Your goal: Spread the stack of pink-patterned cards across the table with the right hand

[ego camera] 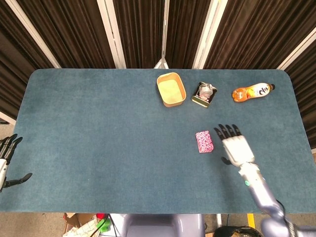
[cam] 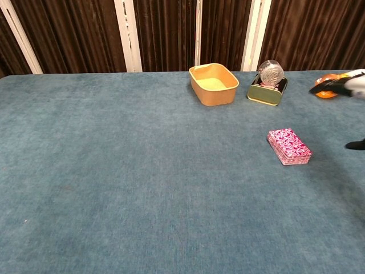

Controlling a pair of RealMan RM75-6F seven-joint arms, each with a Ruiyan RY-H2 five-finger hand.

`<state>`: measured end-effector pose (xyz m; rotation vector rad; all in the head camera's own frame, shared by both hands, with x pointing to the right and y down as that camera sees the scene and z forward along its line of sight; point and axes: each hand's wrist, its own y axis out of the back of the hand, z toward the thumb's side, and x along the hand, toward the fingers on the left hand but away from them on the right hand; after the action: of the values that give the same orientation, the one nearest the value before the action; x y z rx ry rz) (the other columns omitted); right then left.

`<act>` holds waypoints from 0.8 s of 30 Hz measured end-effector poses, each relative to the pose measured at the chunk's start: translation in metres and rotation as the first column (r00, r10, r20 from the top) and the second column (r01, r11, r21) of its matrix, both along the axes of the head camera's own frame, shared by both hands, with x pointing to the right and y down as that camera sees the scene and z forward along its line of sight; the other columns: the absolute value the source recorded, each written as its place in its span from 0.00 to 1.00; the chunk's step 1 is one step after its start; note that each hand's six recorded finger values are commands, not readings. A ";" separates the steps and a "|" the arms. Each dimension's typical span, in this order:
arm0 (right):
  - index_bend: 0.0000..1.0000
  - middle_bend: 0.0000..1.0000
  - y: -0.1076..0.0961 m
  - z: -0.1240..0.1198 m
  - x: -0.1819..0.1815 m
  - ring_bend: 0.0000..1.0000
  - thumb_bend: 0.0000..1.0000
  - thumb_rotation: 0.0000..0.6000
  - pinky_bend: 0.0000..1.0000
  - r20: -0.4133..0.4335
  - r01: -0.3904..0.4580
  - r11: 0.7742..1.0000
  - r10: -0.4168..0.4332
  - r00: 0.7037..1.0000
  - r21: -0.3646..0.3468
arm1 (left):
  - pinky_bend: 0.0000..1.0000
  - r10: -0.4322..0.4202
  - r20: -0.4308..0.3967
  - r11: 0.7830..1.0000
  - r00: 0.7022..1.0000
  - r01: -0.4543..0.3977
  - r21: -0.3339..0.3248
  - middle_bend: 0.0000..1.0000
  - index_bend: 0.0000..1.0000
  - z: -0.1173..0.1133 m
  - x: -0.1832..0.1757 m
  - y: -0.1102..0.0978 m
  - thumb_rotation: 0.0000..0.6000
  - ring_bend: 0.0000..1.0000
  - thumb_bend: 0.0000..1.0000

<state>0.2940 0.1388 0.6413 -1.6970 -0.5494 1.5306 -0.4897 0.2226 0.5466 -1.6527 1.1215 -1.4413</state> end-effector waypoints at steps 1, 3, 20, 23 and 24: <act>0.00 0.00 -0.002 0.005 -0.004 0.00 0.25 1.00 0.00 -0.006 0.004 1.000 -0.004 1.000 -0.009 | 0.00 -0.002 -0.002 1.000 1.000 0.002 -0.005 0.00 0.00 0.000 0.000 0.000 1.00 0.00 0.00; 0.00 0.00 -0.007 0.017 -0.014 0.00 0.25 1.00 0.00 -0.018 0.010 1.000 -0.011 1.000 -0.028 | 0.00 -0.005 -0.005 1.000 1.000 0.005 -0.014 0.00 0.00 0.001 -0.001 0.000 1.00 0.00 0.00; 0.00 0.01 -0.026 0.073 -0.045 0.00 0.25 1.00 0.00 -0.083 -0.005 0.991 -0.006 0.997 -0.136 | 0.00 -0.028 -0.028 0.998 0.999 0.026 -0.065 0.00 0.00 0.005 -0.003 -0.001 1.00 0.00 0.00; 0.00 0.02 -0.025 0.077 -0.047 0.00 0.25 1.00 0.00 -0.091 0.000 0.989 -0.013 0.996 -0.146 | 0.00 -0.028 -0.029 0.997 0.999 0.026 -0.069 0.00 0.00 0.005 -0.003 -0.002 1.00 0.00 0.00; 0.00 0.02 -0.024 0.079 -0.048 0.00 0.25 1.00 0.00 -0.095 0.001 0.989 -0.015 0.995 -0.151 | 0.00 -0.028 -0.029 0.997 0.999 0.026 -0.070 0.00 0.00 0.005 -0.003 -0.002 1.00 0.00 0.00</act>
<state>0.2465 0.1148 0.7200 -1.7250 -0.3853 1.6740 -0.4923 0.2210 0.5520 -1.7181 1.1257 -1.4931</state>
